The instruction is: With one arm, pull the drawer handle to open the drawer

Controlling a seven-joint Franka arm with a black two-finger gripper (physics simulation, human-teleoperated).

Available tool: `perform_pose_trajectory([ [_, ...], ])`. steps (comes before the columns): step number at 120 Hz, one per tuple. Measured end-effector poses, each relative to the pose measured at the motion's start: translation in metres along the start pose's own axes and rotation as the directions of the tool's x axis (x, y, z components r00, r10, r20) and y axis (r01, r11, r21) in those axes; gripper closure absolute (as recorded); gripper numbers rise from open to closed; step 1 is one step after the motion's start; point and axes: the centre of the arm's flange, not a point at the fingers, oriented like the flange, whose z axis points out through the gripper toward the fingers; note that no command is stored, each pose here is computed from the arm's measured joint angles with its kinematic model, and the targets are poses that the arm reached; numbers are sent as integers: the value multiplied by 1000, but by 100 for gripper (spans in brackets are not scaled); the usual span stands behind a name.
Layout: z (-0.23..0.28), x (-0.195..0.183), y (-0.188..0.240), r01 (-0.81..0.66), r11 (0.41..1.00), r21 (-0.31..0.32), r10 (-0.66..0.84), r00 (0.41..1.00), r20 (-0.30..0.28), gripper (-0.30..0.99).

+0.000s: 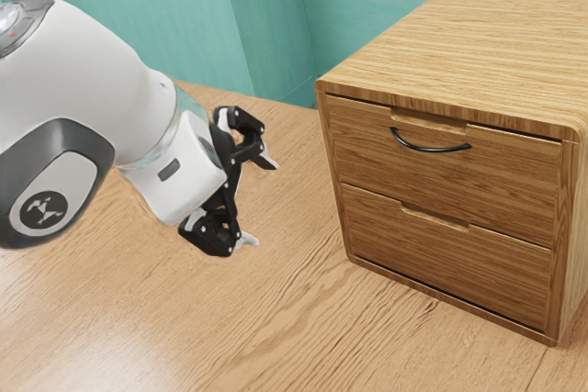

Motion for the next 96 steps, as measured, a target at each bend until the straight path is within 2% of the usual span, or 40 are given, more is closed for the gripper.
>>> perform_pose_trajectory([
  [19,-3,67,-35,-98,993,72,106,988,-111,0],
  [37,24,89,-45,-124,992,33,127,981,-147,0],
  [46,28,93,-46,-133,991,10,133,980,-145,0],
  [58,30,103,-38,-162,987,-15,159,982,-106,0],
  [74,27,120,-31,-189,982,-23,187,980,-63,0],
  [96,26,111,-43,-171,985,-22,170,984,-50,0],
])
